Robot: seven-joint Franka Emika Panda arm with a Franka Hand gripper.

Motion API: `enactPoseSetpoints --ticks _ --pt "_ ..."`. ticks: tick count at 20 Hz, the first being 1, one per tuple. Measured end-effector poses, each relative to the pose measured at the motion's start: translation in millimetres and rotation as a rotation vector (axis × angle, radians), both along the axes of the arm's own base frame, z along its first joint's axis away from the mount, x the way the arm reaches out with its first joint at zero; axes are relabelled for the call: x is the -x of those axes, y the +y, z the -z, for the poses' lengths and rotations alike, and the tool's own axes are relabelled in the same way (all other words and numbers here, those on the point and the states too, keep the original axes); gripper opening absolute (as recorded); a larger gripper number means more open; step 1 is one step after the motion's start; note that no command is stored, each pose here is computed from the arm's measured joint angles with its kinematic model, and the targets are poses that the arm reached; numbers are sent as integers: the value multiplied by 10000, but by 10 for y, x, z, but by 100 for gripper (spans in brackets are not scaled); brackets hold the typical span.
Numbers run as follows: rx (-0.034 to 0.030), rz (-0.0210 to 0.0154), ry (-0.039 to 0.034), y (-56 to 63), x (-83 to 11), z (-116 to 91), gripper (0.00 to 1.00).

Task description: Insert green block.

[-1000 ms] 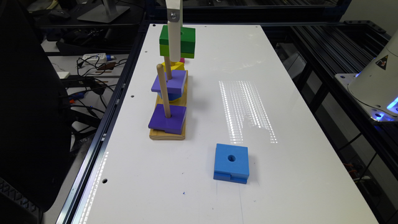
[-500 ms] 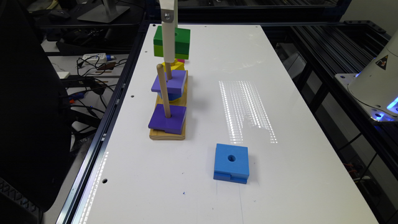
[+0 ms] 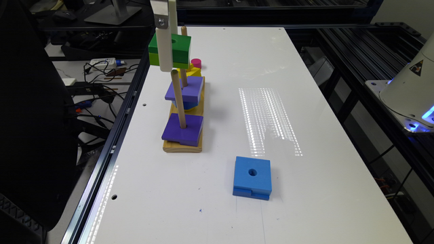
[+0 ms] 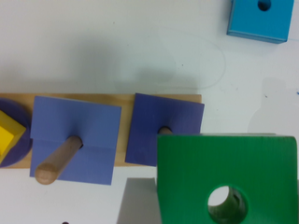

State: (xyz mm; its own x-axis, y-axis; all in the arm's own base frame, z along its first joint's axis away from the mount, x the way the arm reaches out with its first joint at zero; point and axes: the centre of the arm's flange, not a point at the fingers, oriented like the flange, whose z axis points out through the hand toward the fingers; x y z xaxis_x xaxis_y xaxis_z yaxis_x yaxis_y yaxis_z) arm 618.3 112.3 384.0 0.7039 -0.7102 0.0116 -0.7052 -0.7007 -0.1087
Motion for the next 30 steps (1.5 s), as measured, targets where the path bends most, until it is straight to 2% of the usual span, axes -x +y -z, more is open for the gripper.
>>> enactPoseSetpoints --ticks 3,8,11,18,21,24,27,30 --pt "0 -2 -1 1 0 0 0" --pt "-22 -96 35 68 17 -1 0" --pt "-14 -119 102 79 26 6 0" --pt "-7 -126 142 80 30 9 0" --pt "2 -128 217 79 41 48 0" --pt "4 -129 240 79 45 60 0" --pt "-3 -128 325 77 41 133 0" --pt "-4 -126 341 76 39 143 0"
